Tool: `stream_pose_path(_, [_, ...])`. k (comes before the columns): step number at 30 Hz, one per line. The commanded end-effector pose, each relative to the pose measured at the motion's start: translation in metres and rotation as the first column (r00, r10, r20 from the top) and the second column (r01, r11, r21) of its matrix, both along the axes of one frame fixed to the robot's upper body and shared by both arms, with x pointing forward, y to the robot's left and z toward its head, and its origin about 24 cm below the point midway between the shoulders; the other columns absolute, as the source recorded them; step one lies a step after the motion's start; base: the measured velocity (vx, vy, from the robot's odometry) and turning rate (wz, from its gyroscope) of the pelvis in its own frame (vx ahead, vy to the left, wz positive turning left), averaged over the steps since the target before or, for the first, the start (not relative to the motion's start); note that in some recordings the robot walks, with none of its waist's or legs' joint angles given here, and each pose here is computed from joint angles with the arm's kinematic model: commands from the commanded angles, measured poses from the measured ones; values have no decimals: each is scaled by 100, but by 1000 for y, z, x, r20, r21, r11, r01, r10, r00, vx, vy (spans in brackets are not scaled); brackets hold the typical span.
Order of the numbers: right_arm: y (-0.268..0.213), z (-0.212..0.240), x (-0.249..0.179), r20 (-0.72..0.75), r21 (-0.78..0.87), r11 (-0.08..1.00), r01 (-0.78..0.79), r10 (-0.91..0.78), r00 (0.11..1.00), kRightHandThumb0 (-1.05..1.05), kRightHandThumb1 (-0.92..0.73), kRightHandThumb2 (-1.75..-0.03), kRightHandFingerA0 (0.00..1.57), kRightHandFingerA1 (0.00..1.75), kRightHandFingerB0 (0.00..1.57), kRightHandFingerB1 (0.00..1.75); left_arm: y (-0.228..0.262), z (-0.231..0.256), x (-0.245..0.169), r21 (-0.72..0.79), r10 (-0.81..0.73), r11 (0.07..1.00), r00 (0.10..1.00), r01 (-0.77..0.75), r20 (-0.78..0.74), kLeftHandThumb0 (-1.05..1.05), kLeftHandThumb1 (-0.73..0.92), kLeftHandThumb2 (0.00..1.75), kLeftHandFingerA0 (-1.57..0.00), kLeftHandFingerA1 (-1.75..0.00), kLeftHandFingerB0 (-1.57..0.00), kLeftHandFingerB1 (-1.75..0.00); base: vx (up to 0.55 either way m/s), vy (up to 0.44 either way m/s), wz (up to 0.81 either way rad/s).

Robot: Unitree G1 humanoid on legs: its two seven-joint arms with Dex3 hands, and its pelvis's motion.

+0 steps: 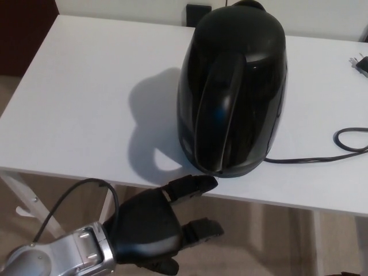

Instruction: The robot walk towards a table in front and click the button on the base of the boilling pot using its left middle finger

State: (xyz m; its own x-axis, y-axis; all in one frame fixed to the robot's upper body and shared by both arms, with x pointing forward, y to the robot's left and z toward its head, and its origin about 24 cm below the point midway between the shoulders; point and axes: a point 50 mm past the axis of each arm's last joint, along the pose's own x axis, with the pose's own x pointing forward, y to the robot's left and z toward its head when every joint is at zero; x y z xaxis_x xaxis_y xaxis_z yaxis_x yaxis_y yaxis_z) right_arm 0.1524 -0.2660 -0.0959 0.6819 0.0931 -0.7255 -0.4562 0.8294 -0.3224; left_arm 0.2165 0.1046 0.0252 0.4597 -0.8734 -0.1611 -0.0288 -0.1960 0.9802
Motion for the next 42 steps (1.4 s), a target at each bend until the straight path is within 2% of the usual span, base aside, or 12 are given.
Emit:
stream_pose_path(1, [-6,3,1,-8,-18,1000,5,-5,1000,-41,-66,-59,66,43,34,33,2,-7,2,51,18,999,1000,-17,-2,-73,79,64,-32,-32,-30,-31,0,0,0])
stream_pose_path(4, [-6,3,1,-6,-25,1000,2,-2,1000,-39,-66,-59,67,43,34,33,3,-17,0,24,14,1000,1000,-14,-20,-80,66,101,-30,-47,-25,-43,0,0,0])
stream_pose_path(10, [-5,2,-2,-7,-18,1000,0,-1,1000,-39,-66,-59,69,44,36,33,3,-25,-6,89,39,995,997,-33,-71,-73,79,64,-30,-31,-30,-31,0,0,0])
stream_pose_path(19, [-5,1,-4,-13,-23,1000,1,-1,1000,-38,-66,-59,69,44,35,33,3,-26,-11,85,19,996,998,-14,-63,-73,79,64,-33,-32,-31,-32,0,0,0])
stream_pose_path(20, [-5,1,-4,-10,-20,1000,5,-5,1000,-47,-55,-80,63,56,29,44,3,-24,-12,51,-2,999,999,5,-54,-80,67,101,-32,-48,-22,-42,0,0,0])
stream_pose_path(21, [-6,1,-4,-11,-27,1000,2,-3,1000,-48,-55,-80,64,57,30,44,3,-21,-15,40,-8,999,998,10,-66,-73,77,64,-34,-31,-32,-31,0,0,0])
stream_pose_path(25, [-5,1,-1,-9,-14,1000,9,-9,1000,-40,-66,-59,64,43,34,33,4,-13,-23,-5,-44,999,998,44,-41,-78,65,100,-32,-48,-21,-42,0,0,0])
stream_pose_path(29, [-6,1,-3,-9,-15,1000,-2,2,1000,-51,-55,-80,60,56,29,45,8,-12,-44,6,-51,999,994,52,-98,-73,77,63,-33,-32,-31,-32,0,0,0])
stream_pose_path(30, [-6,0,-5,-11,-12,1000,-4,4,1000,-41,-66,-59,67,44,33,33,10,-14,-49,21,-42,999,992,45,-120,-82,61,97,-41,-48,-31,-42,0,0,0])
stream_pose_path(36, [-6,-4,-13,-37,-18,1000,3,-3,999,-48,-55,-81,59,56,29,44,50,-68,-85,67,189,982,906,-177,-378,-72,75,63,-35,-32,-30,-31,0,0,0])
stream_pose_path(40, [-6,-7,-19,-42,-6,1000,19,-19,999,-40,-66,-59,66,43,34,33,76,-91,-96,109,335,940,812,-324,-477,-70,61,99,-34,-51,-16,-41,0,0,0])
stream_pose_path(42, [-6,-10,-23,-50,-5,1000,27,-27,998,-38,-66,-59,64,43,35,33,91,-103,-101,165,431,899,749,-406,-504,-70,78,64,-37,-33,-30,-30,0,0,0])
